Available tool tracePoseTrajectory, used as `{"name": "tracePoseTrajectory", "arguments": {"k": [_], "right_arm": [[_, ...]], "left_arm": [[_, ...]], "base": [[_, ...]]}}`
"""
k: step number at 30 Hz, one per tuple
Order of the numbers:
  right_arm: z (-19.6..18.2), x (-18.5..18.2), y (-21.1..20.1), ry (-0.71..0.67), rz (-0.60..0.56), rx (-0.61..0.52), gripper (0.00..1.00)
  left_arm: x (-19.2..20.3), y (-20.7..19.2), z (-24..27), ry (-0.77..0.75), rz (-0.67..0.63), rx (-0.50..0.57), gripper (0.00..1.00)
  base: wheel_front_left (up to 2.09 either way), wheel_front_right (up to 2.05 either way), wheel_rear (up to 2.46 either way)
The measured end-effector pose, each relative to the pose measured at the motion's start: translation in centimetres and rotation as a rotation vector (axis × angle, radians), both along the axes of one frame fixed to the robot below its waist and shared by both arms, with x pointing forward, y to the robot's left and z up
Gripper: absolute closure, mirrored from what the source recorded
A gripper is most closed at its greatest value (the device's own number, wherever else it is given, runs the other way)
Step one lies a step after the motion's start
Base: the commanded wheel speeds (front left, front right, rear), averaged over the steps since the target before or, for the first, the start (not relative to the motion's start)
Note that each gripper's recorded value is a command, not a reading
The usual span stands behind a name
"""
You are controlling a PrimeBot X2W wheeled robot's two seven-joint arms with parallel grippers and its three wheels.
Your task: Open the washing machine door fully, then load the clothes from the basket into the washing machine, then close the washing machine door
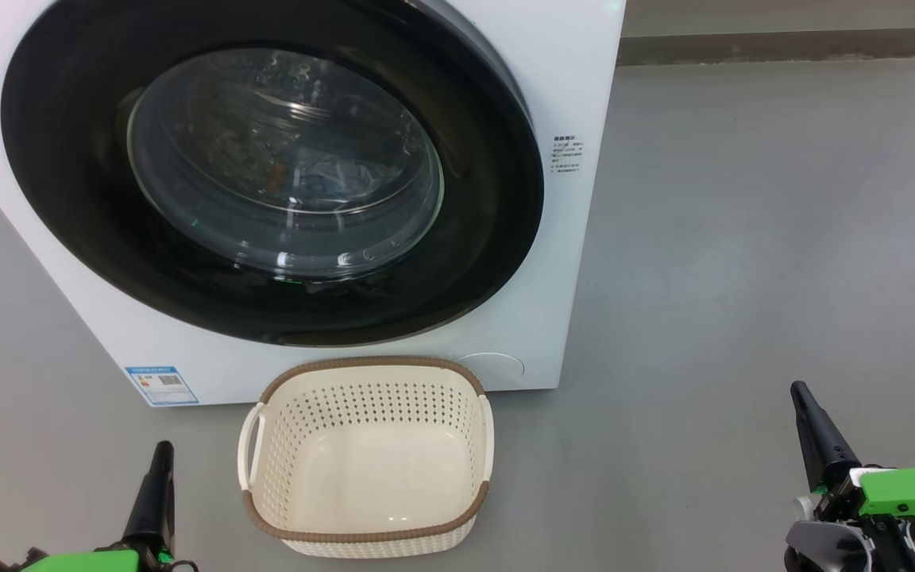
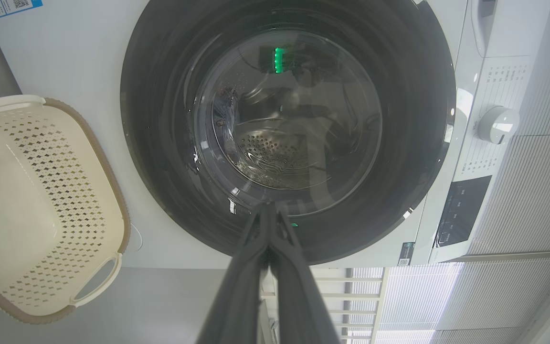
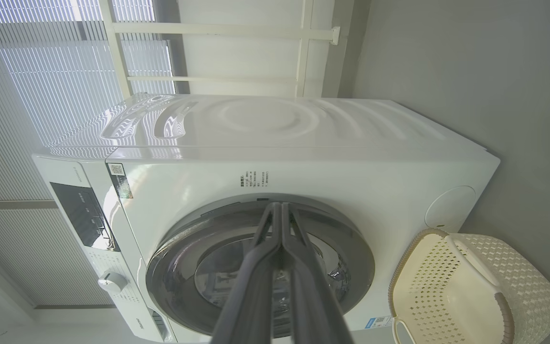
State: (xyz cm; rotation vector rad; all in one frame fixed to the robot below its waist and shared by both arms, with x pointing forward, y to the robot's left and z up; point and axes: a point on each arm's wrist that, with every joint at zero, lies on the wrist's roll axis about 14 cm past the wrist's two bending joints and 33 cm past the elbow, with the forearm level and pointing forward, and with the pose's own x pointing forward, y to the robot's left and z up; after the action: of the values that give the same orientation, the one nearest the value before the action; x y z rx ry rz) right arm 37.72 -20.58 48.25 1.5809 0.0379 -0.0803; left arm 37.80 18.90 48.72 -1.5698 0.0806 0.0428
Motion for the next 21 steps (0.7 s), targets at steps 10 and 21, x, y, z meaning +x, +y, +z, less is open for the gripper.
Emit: {"name": "tracePoseTrajectory", "arguments": {"k": [10,21], "right_arm": [[0.0,0.0,0.0,0.0,0.0,0.0,1.0],[0.0,0.0,0.0,0.0,0.0,0.0,1.0]], "left_arm": [[0.0,0.0,0.0,0.0,0.0,0.0,1.0],[0.0,0.01,0.0,0.0,0.0,0.0,1.0]], "base": [[0.0,0.0,0.0],[0.0,0.0,0.0]]}}
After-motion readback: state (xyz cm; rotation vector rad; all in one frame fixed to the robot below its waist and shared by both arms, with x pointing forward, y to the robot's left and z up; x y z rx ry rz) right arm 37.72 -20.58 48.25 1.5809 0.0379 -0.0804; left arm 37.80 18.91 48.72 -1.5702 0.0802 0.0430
